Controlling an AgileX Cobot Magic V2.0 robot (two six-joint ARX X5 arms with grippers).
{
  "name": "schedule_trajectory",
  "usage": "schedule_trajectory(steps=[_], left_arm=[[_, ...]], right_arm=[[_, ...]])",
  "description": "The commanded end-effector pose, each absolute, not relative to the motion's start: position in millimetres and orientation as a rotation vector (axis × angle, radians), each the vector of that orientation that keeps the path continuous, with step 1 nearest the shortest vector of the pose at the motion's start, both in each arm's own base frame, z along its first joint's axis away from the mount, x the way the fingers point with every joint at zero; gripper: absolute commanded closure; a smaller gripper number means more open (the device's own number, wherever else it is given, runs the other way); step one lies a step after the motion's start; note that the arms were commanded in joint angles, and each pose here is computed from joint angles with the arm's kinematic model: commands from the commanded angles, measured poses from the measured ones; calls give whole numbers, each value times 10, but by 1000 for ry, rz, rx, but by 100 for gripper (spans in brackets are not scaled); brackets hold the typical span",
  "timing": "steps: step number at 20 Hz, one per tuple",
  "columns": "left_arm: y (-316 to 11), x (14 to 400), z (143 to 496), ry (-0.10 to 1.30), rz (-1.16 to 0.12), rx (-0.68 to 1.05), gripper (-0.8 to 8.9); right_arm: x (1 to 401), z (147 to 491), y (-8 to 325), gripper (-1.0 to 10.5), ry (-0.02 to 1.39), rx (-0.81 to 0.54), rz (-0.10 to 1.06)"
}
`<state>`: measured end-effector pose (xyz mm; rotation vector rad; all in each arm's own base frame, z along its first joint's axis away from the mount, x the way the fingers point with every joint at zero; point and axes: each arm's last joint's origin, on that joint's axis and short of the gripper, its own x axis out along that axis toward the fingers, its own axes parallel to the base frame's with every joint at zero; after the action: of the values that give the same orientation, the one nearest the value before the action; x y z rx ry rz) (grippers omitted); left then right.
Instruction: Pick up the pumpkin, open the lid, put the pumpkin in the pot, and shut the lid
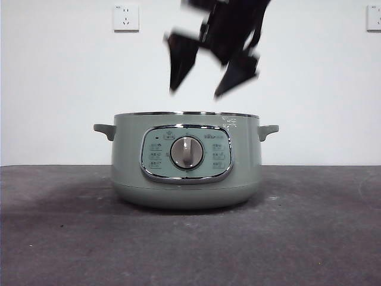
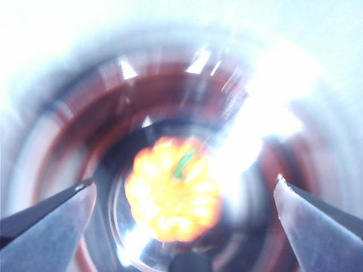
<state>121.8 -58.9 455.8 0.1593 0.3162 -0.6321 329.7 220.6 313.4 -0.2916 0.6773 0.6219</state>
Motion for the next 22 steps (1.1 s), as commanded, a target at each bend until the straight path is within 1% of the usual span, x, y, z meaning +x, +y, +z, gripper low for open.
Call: schedule_trajectory(steps=[1,2,4,6,8,10,11,14,17,22], left_arm=[[-644,1340,4642,250,-643,147,822],[-703,1456,4619,258,-671,145,822],[-833,1726,4542,284,-698,144,822],[-968,1972,4448,308,-720,146,822],[-1071,2194,4348,326,-728,146,822],[-1183,2417,4226,345,-737,150,822],[-1239,2494,4175,351,-743,151,822],[-1380,2678,4041,363,-760,156,822],[-1495,2843,3913,368,-771,158,822],[-1679,3050,3712,373,-787,164,822]], right_arm=[[3013,3615,1989,317,595,-247,526],[2825,3835,1856,317,565,-221,500],[2445,4177,1602,320,515,-192,494],[2136,4381,1400,320,489,-160,499],[1888,4503,1237,320,475,-145,498],[1665,4578,1093,320,474,-133,508],[1588,4596,1051,320,479,-125,532],[1429,4621,971,321,502,-96,602],[1317,4622,911,321,527,-89,643],[1216,4605,846,321,563,-98,644]])
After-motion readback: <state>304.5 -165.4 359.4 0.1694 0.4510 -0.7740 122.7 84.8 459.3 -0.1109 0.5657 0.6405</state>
